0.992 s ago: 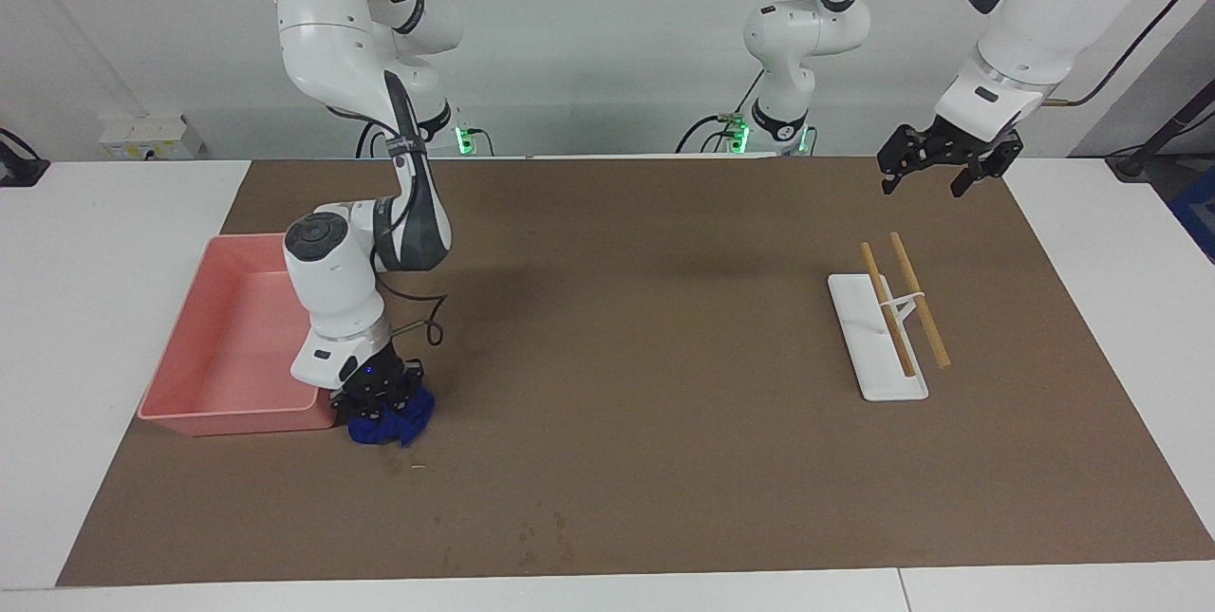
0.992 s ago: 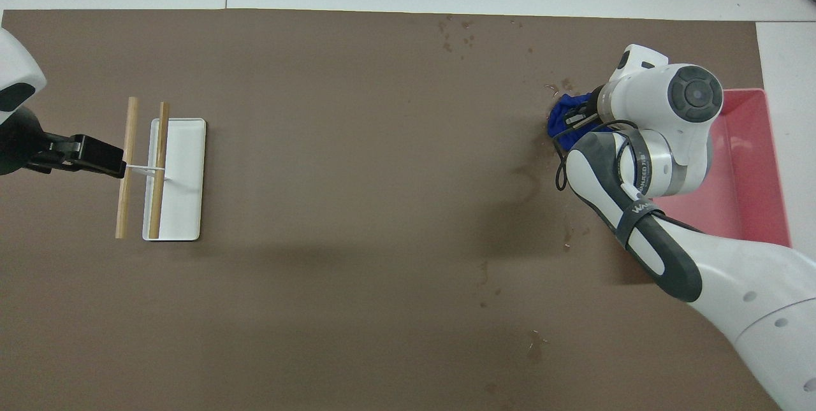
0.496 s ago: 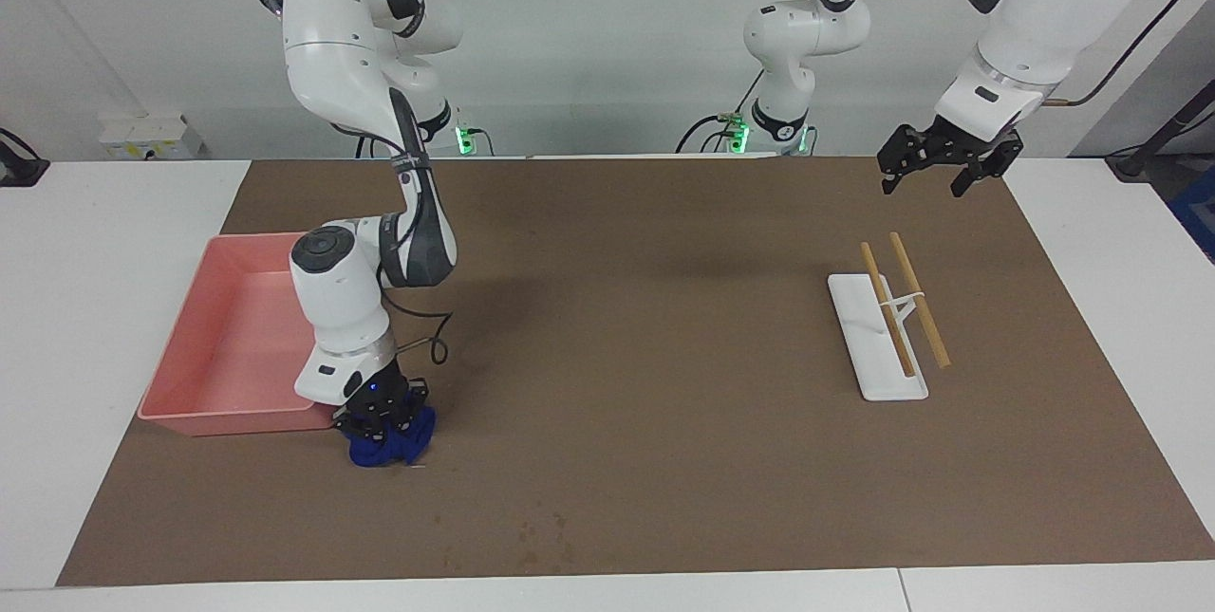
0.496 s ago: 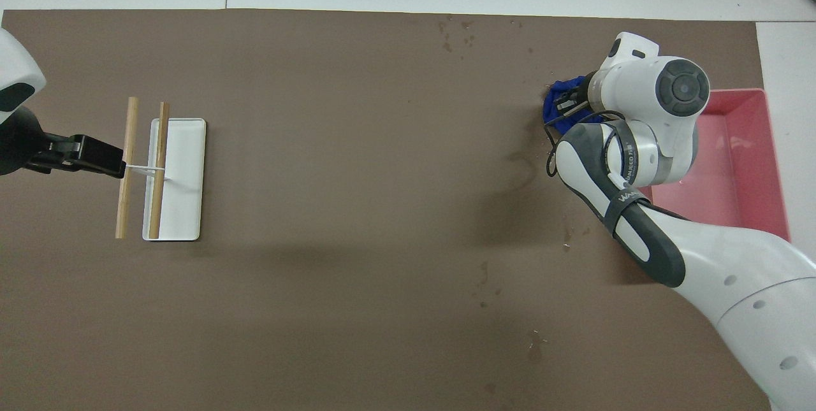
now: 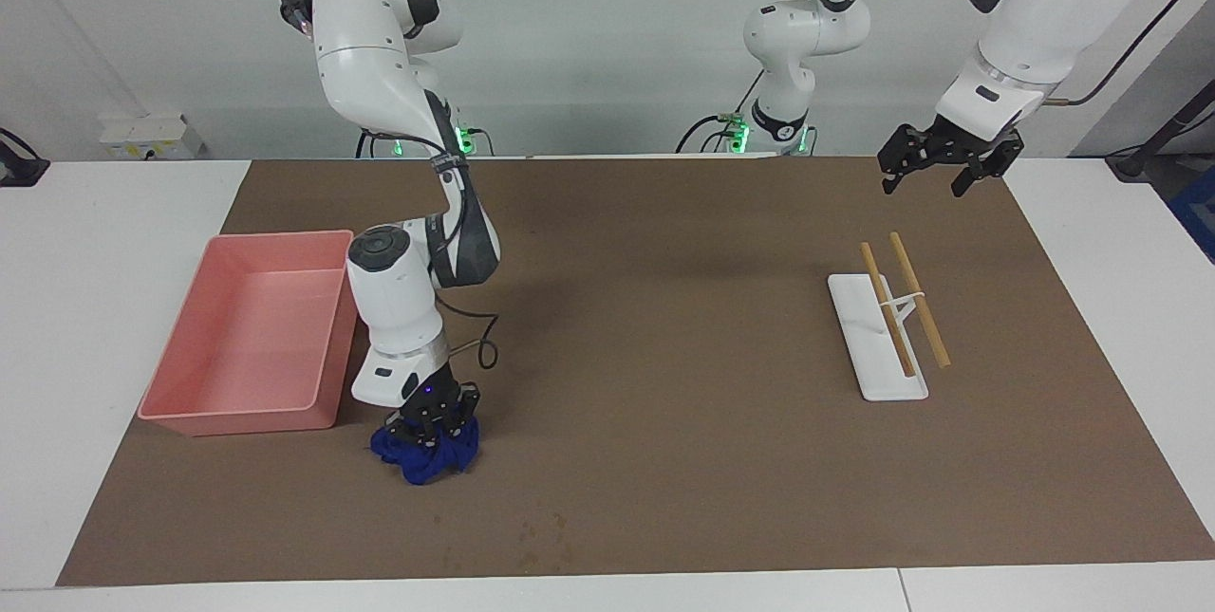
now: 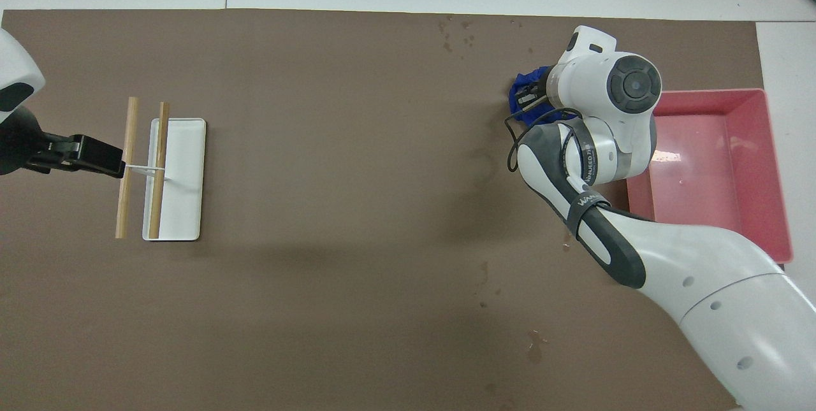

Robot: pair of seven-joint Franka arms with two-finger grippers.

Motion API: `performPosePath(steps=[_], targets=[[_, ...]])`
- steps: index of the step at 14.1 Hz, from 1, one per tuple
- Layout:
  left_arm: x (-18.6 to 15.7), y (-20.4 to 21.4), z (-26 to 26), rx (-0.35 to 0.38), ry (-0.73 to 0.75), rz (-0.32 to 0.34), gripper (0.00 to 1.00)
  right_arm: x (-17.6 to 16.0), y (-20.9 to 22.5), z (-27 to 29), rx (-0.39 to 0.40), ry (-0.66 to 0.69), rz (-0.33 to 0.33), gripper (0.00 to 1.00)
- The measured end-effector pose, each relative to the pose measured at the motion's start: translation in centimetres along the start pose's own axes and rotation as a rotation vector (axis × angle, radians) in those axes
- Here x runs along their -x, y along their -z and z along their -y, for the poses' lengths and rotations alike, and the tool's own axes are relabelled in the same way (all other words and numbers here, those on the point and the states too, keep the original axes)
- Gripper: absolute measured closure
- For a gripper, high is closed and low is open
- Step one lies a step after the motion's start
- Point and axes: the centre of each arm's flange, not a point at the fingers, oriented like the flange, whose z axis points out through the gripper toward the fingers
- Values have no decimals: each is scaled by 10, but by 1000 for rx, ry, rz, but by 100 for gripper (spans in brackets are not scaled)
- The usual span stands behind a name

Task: Wipe water with towel using both arms
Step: 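Carry the blue cloth with the right gripper toward the pink bin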

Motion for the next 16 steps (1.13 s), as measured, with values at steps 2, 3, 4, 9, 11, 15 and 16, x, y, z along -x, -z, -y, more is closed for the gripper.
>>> performPosePath(steps=[2,3,4,9,11,15,16], targets=[[0,0,0,0,0,0,0,1,1,-15,48,52,7,85],[0,0,0,0,0,0,0,5,0,-29,75,85,16,85],[0,0,0,0,0,0,0,10,0,-45,93,116,25,85],[0,0,0,0,1,0,0,18,-4,-72,122,253,32,85],[0,0,0,0,1,0,0,15,-4,-65,106,174,19,85],[0,0,0,0,1,0,0,1,-5,-25,63,-2,-5,85],[0,0,0,0,1,0,0,-1,-5,-18,42,-42,-7,85]])
